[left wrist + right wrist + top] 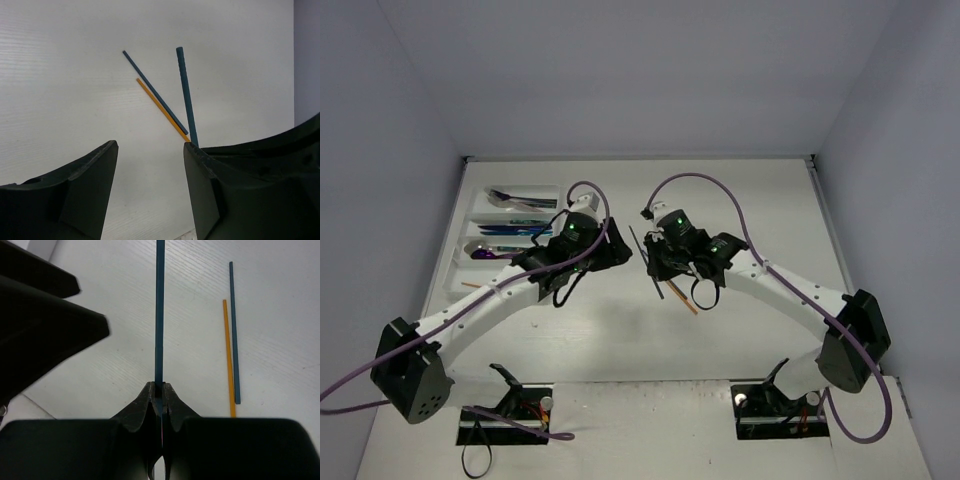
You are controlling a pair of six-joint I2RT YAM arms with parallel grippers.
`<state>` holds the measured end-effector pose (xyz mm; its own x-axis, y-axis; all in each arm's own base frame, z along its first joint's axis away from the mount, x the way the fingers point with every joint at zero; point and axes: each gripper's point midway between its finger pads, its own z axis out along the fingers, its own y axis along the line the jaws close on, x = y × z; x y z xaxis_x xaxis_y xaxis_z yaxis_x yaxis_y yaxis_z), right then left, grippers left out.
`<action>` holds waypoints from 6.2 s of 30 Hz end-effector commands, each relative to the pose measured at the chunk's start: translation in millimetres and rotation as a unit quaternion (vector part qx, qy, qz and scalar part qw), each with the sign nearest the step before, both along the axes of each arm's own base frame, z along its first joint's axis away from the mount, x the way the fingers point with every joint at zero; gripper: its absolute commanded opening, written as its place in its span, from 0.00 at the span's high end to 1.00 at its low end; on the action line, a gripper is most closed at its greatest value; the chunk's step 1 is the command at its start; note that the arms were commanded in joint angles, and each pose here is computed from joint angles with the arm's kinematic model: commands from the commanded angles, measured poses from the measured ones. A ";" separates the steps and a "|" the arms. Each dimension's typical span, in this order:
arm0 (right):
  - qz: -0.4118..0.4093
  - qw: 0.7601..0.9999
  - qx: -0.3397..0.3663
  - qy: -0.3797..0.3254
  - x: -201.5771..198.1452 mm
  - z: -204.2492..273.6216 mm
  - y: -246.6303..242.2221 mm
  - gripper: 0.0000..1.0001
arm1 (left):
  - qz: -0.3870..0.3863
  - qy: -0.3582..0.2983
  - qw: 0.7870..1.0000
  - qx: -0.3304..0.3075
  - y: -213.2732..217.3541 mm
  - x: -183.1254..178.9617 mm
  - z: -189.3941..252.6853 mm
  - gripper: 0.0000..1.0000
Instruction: Sort the eating utensils into containers
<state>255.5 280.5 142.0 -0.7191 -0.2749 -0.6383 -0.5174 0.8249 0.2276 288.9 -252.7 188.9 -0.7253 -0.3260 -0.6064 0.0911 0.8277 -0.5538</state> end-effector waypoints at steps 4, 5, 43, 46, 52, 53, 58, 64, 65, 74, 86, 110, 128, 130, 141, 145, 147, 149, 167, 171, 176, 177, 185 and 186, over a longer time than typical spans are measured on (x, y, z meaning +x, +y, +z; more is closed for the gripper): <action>0.024 0.998 0.054 -0.032 -4.2 39.7 15.7 1.00 | -0.014 -0.069 0.995 -0.065 -44.4 26.6 55.7 0.47; 0.023 0.998 0.057 -0.034 -3.9 41.4 15.9 1.00 | -0.015 -0.069 0.995 -0.065 -45.8 27.6 55.5 0.47; -0.065 0.998 -0.004 -0.024 5.9 -2.9 -45.2 0.39 | 0.480 -0.020 0.876 -0.032 311.2 16.2 -32.0 1.00; -0.078 0.997 -0.029 -0.011 6.2 -16.7 -59.5 0.38 | 0.500 -0.021 0.865 -0.036 328.9 25.4 -41.5 1.00; -0.096 0.992 -0.078 0.027 2.4 -50.4 -83.1 0.38 | 0.523 -0.010 0.851 -0.048 354.7 50.8 -62.1 0.91; -0.097 0.991 -0.084 0.033 0.6 -55.2 -85.5 0.38 | 0.526 -0.013 0.849 -0.050 358.5 54.4 -63.1 0.87; -0.094 0.986 -0.116 0.066 -7.7 -82.0 -93.6 0.39 | 0.527 -0.009 0.848 -0.048 362.9 57.4 -64.6 0.60; -0.094 0.979 -0.149 0.106 -14.5 -111.6 -97.8 0.44 | 0.508 0.011 0.861 -0.009 357.3 36.7 -45.6 0.36; -0.094 0.978 -0.153 0.110 -14.5 -114.4 -98.0 0.46 | 0.503 0.013 0.864 -0.003 355.8 33.1 -40.8 0.36; -0.098 0.967 -0.190 0.138 -16.7 -141.4 -103.0 0.57 | 0.378 -0.018 0.925 0.043 290.5 22.7 16.4 0.36; -0.059 0.968 -0.161 0.183 -69.8 -146.2 -82.9 0.87 | 0.230 -0.026 0.973 0.013 180.1 26.0 35.9 0.36; 0.015 1.000 0.006 0.015 -27.1 3.2 -5.1 1.00 | -0.023 -0.029 0.995 -0.092 -42.3 33.2 33.6 0.38; 0.017 0.999 0.029 -0.016 -23.6 26.8 -3.7 1.00 | -0.044 -0.035 0.994 -0.094 -76.6 44.9 36.7 0.77; 0.012 0.999 0.027 -0.015 -22.4 25.5 -4.7 0.99 | -0.038 -0.038 0.994 -0.093 -73.7 44.5 38.5 0.93; -0.016 1.000 0.009 -0.009 -17.7 12.2 -11.8 0.33 | 0.116 -0.038 0.990 -0.063 31.9 69.3 29.4 1.00; -0.032 0.999 -0.002 -0.007 -16.3 4.4 -20.4 0.32 | 0.232 -0.038 0.971 -0.045 125.8 75.9 20.7 1.00; -0.044 0.999 -0.005 -0.003 -14.2 0.9 -26.5 0.32 | 0.307 -0.041 0.950 -0.039 183.0 77.8 16.1 1.00; -0.056 0.998 -0.012 0.002 -11.9 -5.7 -34.1 0.32 | 0.361 -0.048 0.931 -0.036 224.0 71.3 12.0 1.00; -0.145 0.986 -0.080 0.033 16.5 -51.9 -80.6 0.32 | 0.521 0.016 0.852 -0.036 361.2 64.6 -75.7 0.63; -0.149 0.983 -0.101 0.046 21.2 -66.7 -79.6 0.34 | 0.518 0.016 0.855 -0.021 360.5 54.8 -59.9 0.50; -0.155 0.978 -0.123 0.062 29.5 -84.6 -76.2 0.47 | 0.504 0.004 0.864 -0.003 353.3 36.9 -24.8 0.39; -0.157 0.977 -0.128 0.065 31.8 -89.1 -75.4 0.49 | 0.489 0.005 0.872 0.000 345.3 34.9 -19.4 0.39; -0.166 0.971 -0.148 0.085 41.6 -111.8 -67.1 0.63 | 0.345 -0.031 0.938 0.010 247.3 41.5 19.4 0.39; -0.166 0.971 -0.150 0.085 42.3 -113.2 -65.7 0.63 | 0.323 -0.034 0.946 0.013 231.6 41.6 22.4 0.39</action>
<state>280.0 206.1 18.6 -0.9030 -0.1952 -0.3827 -0.2184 0.9757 0.0178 329.3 24.9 188.8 -0.2415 -0.7441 -0.6228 -0.5255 0.6399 -0.5608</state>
